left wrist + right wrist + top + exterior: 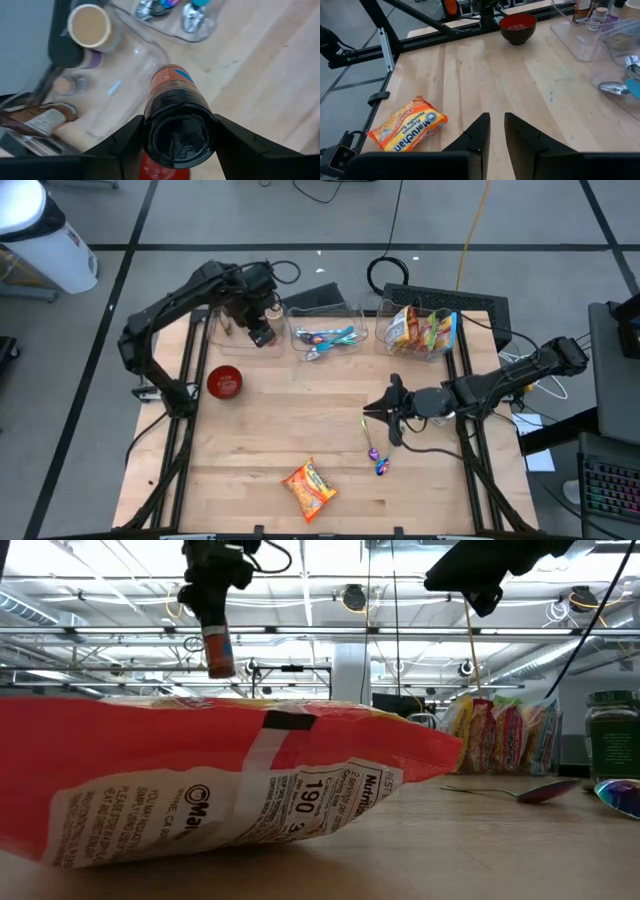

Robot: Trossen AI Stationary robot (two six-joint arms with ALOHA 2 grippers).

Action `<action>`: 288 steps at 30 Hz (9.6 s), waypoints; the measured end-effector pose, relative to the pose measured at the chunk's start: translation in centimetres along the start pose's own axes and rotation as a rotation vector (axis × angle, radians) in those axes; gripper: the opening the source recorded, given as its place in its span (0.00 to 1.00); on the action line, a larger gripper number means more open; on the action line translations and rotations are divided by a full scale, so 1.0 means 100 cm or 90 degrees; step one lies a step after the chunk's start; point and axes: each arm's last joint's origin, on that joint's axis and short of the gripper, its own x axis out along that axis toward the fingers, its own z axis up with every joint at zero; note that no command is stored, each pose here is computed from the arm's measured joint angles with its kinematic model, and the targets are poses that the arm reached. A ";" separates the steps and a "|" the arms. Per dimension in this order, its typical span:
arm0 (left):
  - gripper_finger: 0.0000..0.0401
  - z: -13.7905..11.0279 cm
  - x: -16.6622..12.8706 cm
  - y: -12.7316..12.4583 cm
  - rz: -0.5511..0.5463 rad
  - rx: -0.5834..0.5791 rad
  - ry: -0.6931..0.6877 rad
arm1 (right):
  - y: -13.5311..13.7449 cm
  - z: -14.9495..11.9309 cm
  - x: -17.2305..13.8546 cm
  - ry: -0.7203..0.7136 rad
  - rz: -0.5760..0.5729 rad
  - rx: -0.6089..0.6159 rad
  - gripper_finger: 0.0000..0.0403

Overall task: Pick & Place Food Item
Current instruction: Put the orange seasoning bottle into the left transparent bin, then put the right blue spoon into the middle transparent bin

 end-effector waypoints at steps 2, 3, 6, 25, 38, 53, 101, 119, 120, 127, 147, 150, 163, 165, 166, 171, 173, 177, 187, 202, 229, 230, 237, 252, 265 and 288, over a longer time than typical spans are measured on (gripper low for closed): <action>0.51 0.001 0.001 0.009 0.008 0.000 0.000 | -0.002 -0.001 0.001 -0.002 -0.004 0.002 0.12; 0.51 0.001 0.000 0.013 0.012 0.002 -0.001 | -0.003 -0.003 0.002 0.001 -0.007 0.005 0.12; 0.51 0.001 -0.002 0.028 0.025 -0.007 -0.003 | -0.006 -0.009 0.003 0.012 -0.014 0.016 0.12; 0.51 -0.016 0.015 0.115 0.111 -0.224 0.057 | -0.018 -0.016 0.007 0.022 -0.046 0.041 0.06; 0.51 -0.023 0.075 0.119 0.105 -0.222 0.119 | -0.027 -0.013 0.009 0.017 -0.069 0.053 0.01; 0.51 -0.030 0.111 0.115 0.139 -0.297 0.129 | -0.028 -0.013 0.009 0.016 -0.072 0.054 0.00; 0.52 -0.037 0.126 0.117 0.139 -0.393 0.065 | -0.034 -0.011 0.010 0.011 -0.086 0.078 0.00; 0.54 -0.046 0.144 0.115 0.112 -0.413 0.077 | -0.034 -0.011 0.010 0.011 -0.087 0.079 0.00; 0.54 -0.047 0.144 0.115 0.111 -0.412 0.079 | -0.034 -0.011 0.010 0.011 -0.087 0.079 0.00; 0.56 -0.047 0.146 0.115 0.112 -0.415 0.080 | -0.034 -0.011 0.010 0.011 -0.087 0.079 0.00; 0.73 -0.039 0.111 0.115 0.102 -0.400 0.002 | -0.034 -0.011 0.010 0.010 -0.086 0.090 0.00; 0.73 -0.032 0.086 0.113 0.084 -0.378 -0.061 | -0.034 -0.011 0.010 0.010 -0.086 0.090 0.00; 0.68 -0.003 0.014 0.067 -0.270 -0.172 -0.300 | -0.033 0.004 0.011 -0.084 -0.079 0.101 0.00; 0.65 0.002 0.012 0.045 -0.314 -0.098 -0.318 | -0.035 0.005 0.011 -0.091 -0.080 0.105 0.00; 0.64 0.004 0.011 0.033 -0.327 -0.066 -0.324 | -0.036 0.006 0.011 -0.096 -0.079 0.109 0.00; 0.58 0.009 0.005 -0.033 -0.402 0.093 -0.374 | -0.034 0.013 0.010 -0.137 -0.060 0.130 0.02; 0.56 0.009 -0.001 -0.059 -0.437 0.158 -0.414 | -0.032 0.020 0.009 -0.181 -0.040 0.141 0.04; 0.53 0.005 -0.018 -0.102 -0.532 0.222 -0.498 | -0.028 0.037 0.002 -0.294 -0.001 0.151 0.11; 0.48 -0.011 -0.051 -0.153 -0.670 0.329 -0.655 | -0.013 0.080 -0.011 -0.148 0.052 -0.006 0.40; 0.55 -0.020 -0.067 -0.177 -0.756 0.261 -0.725 | 0.034 0.040 -0.017 0.370 0.271 -0.401 0.47; 0.45 -0.048 -0.050 -0.251 -0.761 0.086 -0.765 | 0.014 -0.118 0.030 0.516 0.306 -0.480 0.42; 0.45 -0.048 -0.049 -0.252 -0.761 0.084 -0.766 | 0.013 -0.119 0.033 0.513 0.299 -0.471 0.41; 0.45 -0.045 -0.046 -0.256 -0.777 0.070 -0.769 | 0.011 -0.123 0.051 0.499 0.262 -0.434 0.40; 0.45 -0.045 -0.045 -0.256 -0.775 0.071 -0.766 | 0.008 -0.113 0.050 0.457 0.246 -0.391 0.38; 0.45 -0.045 -0.045 -0.256 -0.769 0.079 -0.768 | 0.007 -0.110 0.051 0.431 0.239 -0.462 0.37; 0.45 -0.045 -0.043 -0.257 -0.762 0.080 -0.756 | -0.008 -0.120 0.068 0.498 0.255 -0.356 0.11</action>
